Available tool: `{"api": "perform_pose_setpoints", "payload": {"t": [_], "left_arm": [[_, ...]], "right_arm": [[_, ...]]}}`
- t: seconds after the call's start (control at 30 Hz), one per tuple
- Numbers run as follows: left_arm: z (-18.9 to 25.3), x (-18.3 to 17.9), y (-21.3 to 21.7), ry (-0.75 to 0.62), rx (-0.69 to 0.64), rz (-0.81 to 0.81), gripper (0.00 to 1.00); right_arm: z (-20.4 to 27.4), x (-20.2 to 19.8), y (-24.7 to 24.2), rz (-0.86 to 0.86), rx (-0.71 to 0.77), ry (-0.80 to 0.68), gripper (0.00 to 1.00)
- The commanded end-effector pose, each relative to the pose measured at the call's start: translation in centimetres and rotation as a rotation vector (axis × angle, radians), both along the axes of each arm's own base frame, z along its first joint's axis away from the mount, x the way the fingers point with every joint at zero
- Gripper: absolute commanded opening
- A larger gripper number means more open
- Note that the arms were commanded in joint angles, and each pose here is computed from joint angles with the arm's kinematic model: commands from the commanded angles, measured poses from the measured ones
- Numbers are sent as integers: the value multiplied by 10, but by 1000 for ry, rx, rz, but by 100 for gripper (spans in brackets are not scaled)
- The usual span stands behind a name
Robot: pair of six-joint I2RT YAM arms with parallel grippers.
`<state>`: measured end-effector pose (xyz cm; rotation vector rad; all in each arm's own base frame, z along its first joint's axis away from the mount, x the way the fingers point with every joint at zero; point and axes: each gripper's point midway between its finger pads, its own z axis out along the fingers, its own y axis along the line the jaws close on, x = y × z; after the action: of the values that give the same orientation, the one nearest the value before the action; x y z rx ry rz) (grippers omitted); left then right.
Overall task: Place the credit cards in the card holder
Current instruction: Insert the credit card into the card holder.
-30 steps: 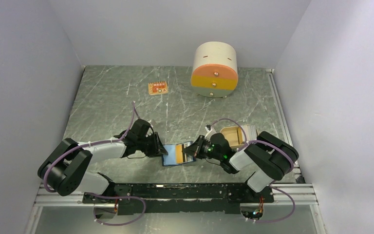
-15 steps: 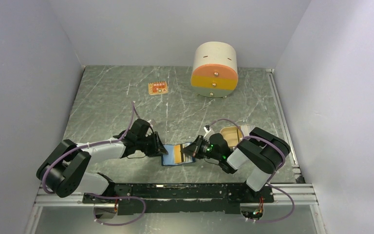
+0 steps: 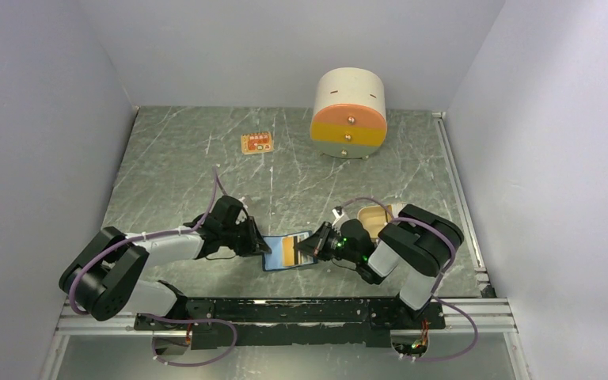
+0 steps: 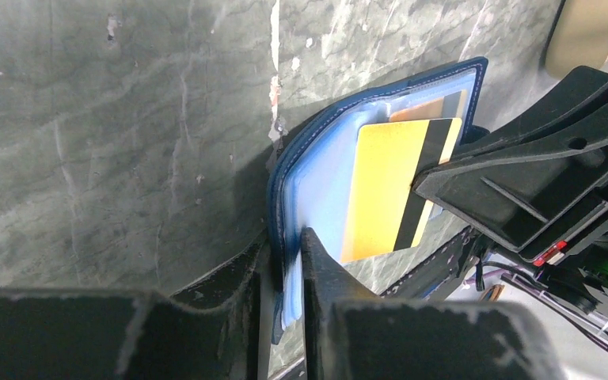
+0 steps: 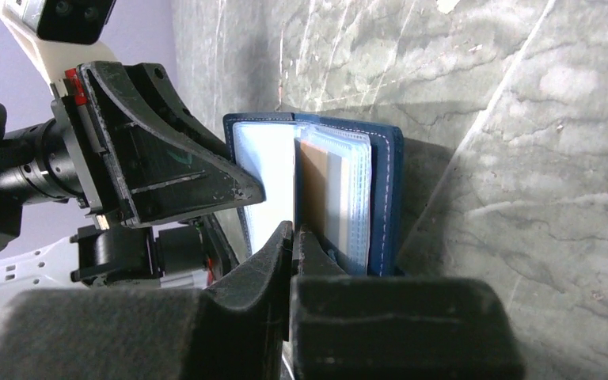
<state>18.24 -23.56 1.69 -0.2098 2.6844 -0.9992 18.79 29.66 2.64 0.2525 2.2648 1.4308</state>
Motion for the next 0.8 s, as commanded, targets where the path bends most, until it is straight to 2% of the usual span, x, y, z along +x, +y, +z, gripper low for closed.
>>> {"api": "perform_pose_setpoints", "payload": {"t": [0.0,0.57,0.77], "left_arm": [[5,2,-2,-22,-31,1,19],[6,3,-5,-29,-49,-4,26],[7,2,-5,-26,-49,-1,26]], "right_arm": [[-6,-9,-4,-1,-13,15,3],[-10,-11,10,49,-31,15,6],[-19,-11,7,50,-100,39,17]]}}
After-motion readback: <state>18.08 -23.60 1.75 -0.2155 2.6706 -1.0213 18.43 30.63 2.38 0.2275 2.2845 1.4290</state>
